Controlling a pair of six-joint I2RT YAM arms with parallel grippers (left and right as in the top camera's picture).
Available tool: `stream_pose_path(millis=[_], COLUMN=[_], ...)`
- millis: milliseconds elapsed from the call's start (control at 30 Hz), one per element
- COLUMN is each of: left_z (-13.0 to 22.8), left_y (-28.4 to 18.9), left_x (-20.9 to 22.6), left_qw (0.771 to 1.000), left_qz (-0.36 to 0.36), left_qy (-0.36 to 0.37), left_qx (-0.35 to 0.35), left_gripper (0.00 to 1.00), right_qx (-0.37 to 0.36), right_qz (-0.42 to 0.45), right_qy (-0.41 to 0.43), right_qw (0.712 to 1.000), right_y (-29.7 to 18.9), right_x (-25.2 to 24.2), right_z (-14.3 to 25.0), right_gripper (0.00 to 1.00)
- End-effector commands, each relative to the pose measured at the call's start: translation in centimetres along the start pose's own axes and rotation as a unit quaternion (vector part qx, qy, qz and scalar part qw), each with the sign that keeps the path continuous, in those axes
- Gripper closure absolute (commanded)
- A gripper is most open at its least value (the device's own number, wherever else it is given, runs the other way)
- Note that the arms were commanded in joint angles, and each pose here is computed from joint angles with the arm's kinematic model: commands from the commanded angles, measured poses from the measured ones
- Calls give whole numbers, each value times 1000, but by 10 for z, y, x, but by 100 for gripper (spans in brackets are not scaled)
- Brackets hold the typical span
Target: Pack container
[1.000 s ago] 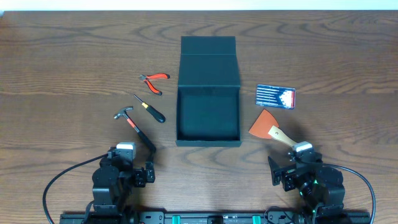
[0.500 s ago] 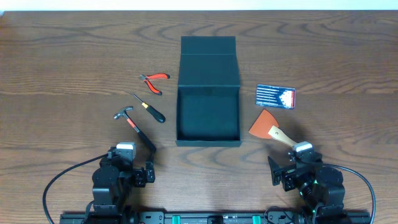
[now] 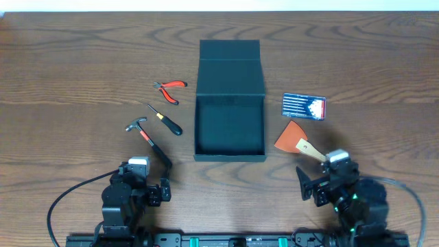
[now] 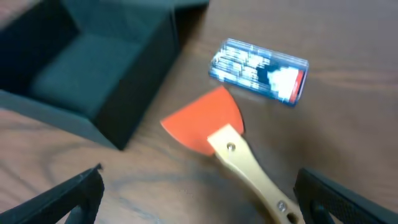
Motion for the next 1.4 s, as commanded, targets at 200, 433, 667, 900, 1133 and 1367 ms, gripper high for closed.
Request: stream_pose_path(millis=[200, 433, 667, 900, 1133, 1367], left_z=[2, 2, 2, 2, 2, 2], left_y=[1, 1, 1, 1, 1, 1], left_x=[1, 1, 1, 1, 1, 1], left_qw=[1000, 1000, 1000, 1000, 1000, 1000], left_qz=[-5, -5, -5, -5, -5, -5], left_qy=[7, 7, 7, 7, 7, 7], left_qx=[0, 0, 0, 0, 0, 0], left_gripper=[2, 1, 1, 2, 2, 1], right_qx=[172, 318, 431, 423, 422, 429], right_qz=[13, -2, 25, 18, 45, 108], right_qy=[5, -3, 5, -8, -118, -129], right_qw=[985, 948, 902, 906, 898, 888], right_y=[-32, -4, 12, 35, 50, 73], right_x=[25, 24, 8, 3, -25, -54], right_z=[-70, -61, -27, -28, -13, 7], right_gripper=[1, 1, 1, 1, 1, 1])
Point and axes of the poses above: each gripper's point midway between its finger pads, its own y axis out along the fingers, its own x axis along the line the jaws close on, z = x × y, the point moved 2 cm from there along -y, back along the fingers, and after that the axes turned 15 degrees about y, right-handed, at the moved point
